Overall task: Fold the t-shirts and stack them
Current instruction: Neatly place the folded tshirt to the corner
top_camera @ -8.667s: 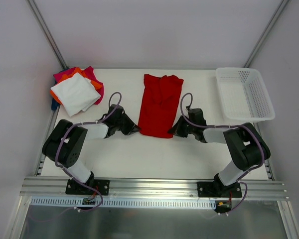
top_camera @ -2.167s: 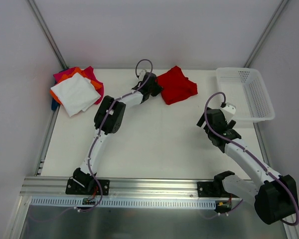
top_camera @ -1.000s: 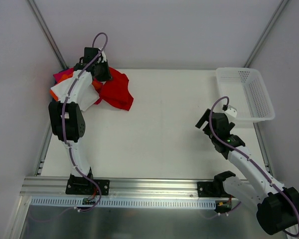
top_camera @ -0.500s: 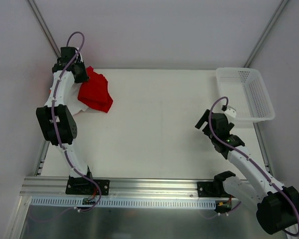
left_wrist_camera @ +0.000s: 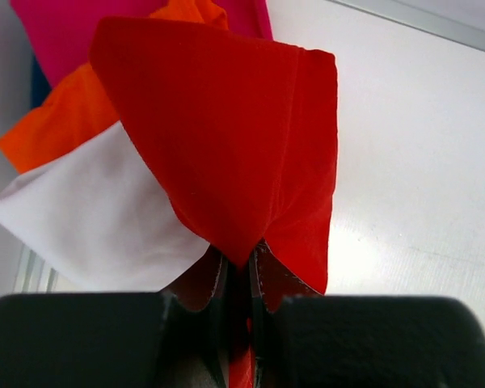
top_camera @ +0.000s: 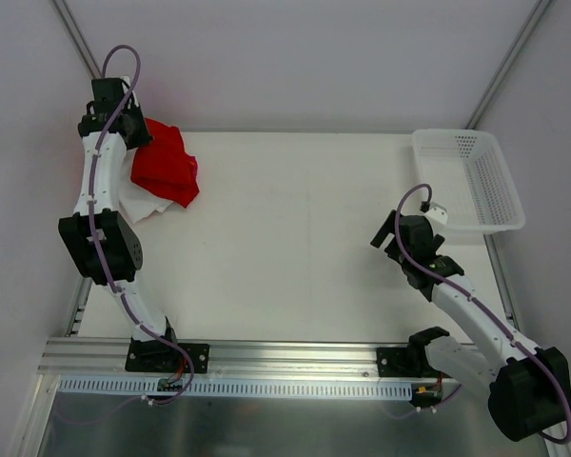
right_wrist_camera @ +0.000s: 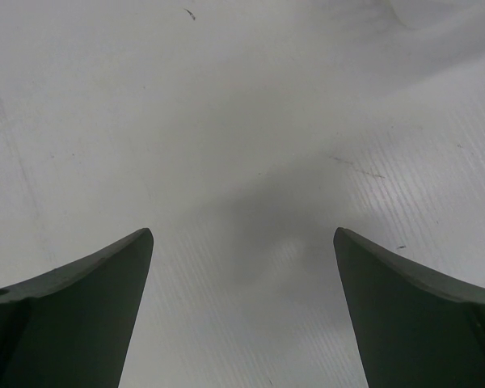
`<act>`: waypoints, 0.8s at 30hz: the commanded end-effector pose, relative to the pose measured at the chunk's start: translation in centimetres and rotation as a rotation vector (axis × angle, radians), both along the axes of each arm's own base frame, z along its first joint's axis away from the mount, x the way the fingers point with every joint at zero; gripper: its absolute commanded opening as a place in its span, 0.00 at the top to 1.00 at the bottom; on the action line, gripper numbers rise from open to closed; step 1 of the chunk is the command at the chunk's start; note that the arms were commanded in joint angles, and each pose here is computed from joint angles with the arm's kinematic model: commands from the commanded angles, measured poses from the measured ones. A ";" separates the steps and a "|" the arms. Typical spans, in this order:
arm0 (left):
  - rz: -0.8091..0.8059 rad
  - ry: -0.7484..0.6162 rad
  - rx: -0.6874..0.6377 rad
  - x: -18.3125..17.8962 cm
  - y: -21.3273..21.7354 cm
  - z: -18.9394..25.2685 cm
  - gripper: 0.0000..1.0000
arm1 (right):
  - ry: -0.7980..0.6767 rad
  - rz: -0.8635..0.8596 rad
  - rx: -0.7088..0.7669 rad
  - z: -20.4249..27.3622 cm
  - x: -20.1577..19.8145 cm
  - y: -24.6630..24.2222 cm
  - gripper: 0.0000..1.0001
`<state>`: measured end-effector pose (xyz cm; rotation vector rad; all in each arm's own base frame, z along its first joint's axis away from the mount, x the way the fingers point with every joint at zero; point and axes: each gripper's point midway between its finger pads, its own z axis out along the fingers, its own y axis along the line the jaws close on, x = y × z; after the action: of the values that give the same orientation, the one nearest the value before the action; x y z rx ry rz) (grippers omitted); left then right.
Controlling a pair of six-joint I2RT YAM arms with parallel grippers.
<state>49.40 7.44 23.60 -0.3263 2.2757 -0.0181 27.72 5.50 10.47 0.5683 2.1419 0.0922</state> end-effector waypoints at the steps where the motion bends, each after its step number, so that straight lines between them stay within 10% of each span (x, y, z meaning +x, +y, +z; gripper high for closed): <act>1: 0.048 -0.119 0.088 -0.6 2.2 5.7 1.00 | -0.022 -0.008 0.026 0.3 0.6 0.2 0.00; 16: 0.191 0.035 0.244 -2.2 7.0 1.4 1.00 | 0.019 0.003 0.026 -0.7 0.7 0.6 0.01; 19: 0.247 0.111 0.327 -2.7 8.8 -0.4 0.85 | 0.021 0.005 0.029 -0.7 0.8 0.6 0.01; 24: 0.336 0.200 0.402 -3.0 10.9 -3.1 0.33 | 0.024 0.005 0.031 -0.8 0.7 0.6 0.01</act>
<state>47.27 15.62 21.24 -0.4392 2.3248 0.4823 27.58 5.83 8.82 0.5599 2.2085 0.0840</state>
